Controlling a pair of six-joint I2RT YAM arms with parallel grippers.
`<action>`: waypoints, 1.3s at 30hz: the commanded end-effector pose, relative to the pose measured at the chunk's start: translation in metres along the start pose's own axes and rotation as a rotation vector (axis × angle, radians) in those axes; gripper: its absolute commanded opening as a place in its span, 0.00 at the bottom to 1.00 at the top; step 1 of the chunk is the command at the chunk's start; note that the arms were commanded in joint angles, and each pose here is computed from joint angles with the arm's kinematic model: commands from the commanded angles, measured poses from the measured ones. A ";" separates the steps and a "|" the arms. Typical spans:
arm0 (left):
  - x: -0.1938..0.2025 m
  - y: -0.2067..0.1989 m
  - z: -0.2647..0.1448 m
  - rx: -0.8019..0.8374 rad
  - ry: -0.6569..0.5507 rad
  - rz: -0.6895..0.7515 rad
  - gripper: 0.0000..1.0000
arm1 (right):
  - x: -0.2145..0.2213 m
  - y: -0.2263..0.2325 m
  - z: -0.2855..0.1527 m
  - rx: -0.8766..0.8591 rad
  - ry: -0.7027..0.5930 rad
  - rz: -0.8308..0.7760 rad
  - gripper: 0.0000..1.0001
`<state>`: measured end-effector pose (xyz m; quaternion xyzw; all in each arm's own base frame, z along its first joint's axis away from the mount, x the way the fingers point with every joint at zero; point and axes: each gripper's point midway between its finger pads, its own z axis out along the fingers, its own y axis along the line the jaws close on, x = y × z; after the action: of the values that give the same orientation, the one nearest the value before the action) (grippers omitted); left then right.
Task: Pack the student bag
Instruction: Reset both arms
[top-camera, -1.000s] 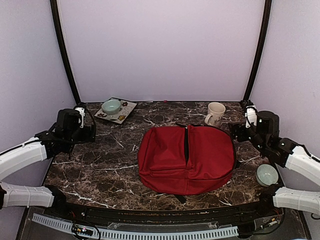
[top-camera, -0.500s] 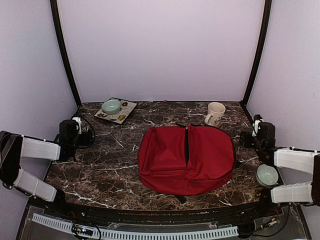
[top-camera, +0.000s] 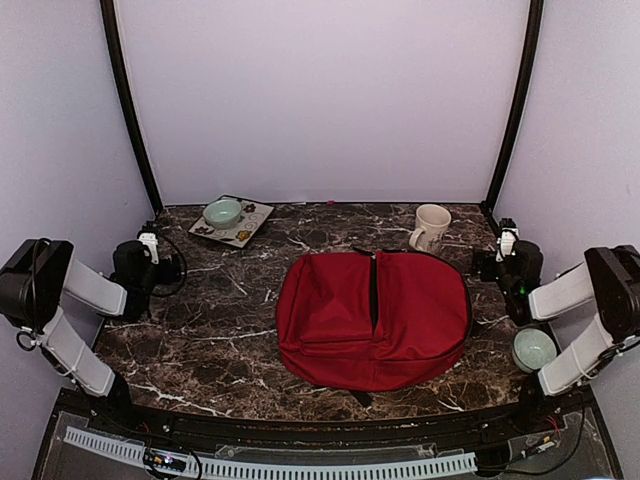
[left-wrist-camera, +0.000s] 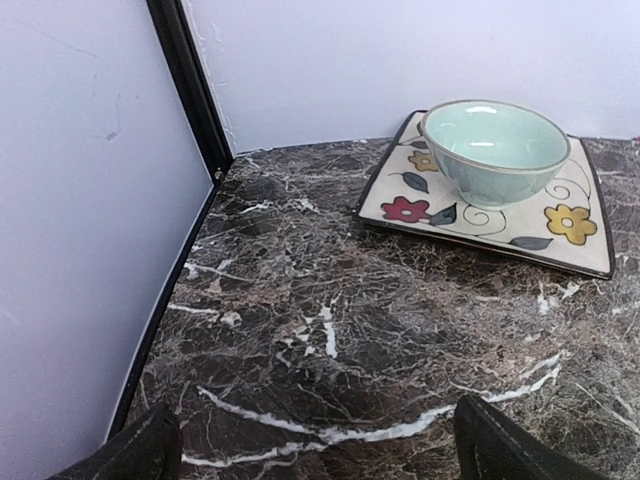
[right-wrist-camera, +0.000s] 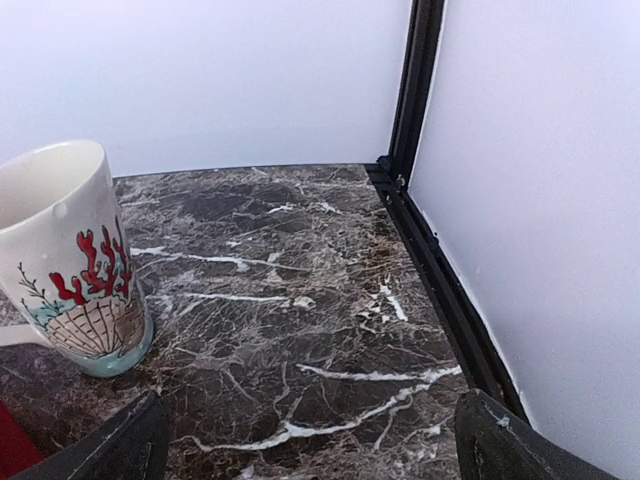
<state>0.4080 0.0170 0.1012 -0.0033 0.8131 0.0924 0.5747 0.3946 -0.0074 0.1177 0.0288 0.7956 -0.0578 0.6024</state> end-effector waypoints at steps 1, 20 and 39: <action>-0.015 0.005 -0.027 0.022 -0.170 -0.066 0.99 | -0.020 -0.018 -0.010 -0.016 -0.151 0.071 1.00; -0.013 0.010 -0.033 -0.001 -0.211 -0.076 0.99 | -0.019 -0.017 -0.020 -0.041 -0.210 0.070 1.00; -0.014 0.009 -0.033 0.000 -0.212 -0.076 0.98 | -0.018 -0.017 -0.019 -0.041 -0.203 0.070 1.00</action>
<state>0.3823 0.0199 0.1196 -0.0215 0.7566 0.0759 0.6491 0.3791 -0.0215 0.1330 0.0363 0.7425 -0.0279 0.6683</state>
